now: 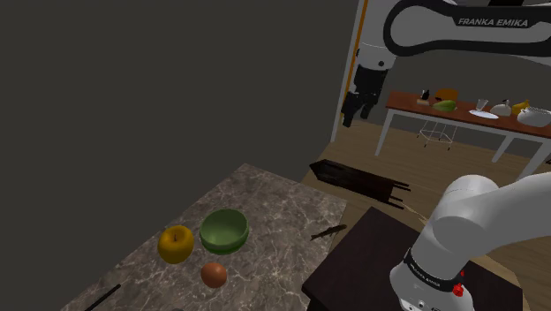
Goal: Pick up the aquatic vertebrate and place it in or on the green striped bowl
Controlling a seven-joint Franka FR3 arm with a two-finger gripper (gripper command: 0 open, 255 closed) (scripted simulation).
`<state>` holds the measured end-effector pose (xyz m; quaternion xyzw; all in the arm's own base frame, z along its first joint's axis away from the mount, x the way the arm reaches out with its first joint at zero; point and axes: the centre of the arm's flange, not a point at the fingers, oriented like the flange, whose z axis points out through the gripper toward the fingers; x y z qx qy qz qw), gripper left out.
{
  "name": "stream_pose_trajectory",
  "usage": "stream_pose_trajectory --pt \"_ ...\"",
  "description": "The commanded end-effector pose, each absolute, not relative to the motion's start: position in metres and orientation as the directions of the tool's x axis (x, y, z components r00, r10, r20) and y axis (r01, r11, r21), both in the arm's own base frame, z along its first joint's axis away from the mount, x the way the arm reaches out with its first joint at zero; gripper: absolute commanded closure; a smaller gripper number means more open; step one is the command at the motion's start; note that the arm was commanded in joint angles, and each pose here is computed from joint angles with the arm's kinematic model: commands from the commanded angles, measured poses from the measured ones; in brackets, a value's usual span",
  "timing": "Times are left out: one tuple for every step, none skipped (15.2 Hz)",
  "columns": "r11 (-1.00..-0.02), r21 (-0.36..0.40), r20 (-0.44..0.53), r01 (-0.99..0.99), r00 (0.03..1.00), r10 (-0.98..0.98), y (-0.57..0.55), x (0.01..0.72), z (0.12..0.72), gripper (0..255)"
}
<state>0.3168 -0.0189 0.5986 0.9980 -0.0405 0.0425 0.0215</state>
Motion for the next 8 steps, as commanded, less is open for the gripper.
stream_pose_trajectory --pt "-0.996 0.039 0.087 -0.083 0.993 -0.079 -0.019 0.317 0.599 0" --pt "-0.998 0.041 0.083 -0.043 0.996 -0.039 -0.018 0.318 0.586 0" --pt "-0.999 0.043 0.079 -0.003 0.997 0.001 -0.016 0.319 0.572 0" --pt "-0.998 0.045 0.075 0.037 0.996 0.041 -0.015 0.32 0.559 0" --pt "-0.996 0.047 0.071 0.077 0.994 0.081 -0.014 0.32 0.546 0" --pt "-0.992 0.048 0.067 0.117 0.99 0.12 -0.012 0.321 0.533 0" --pt "-0.986 0.049 0.063 0.157 0.985 0.16 -0.011 0.321 0.52 0" --pt "-0.979 0.05 0.059 0.197 0.978 0.199 -0.009 0.322 0.507 0"
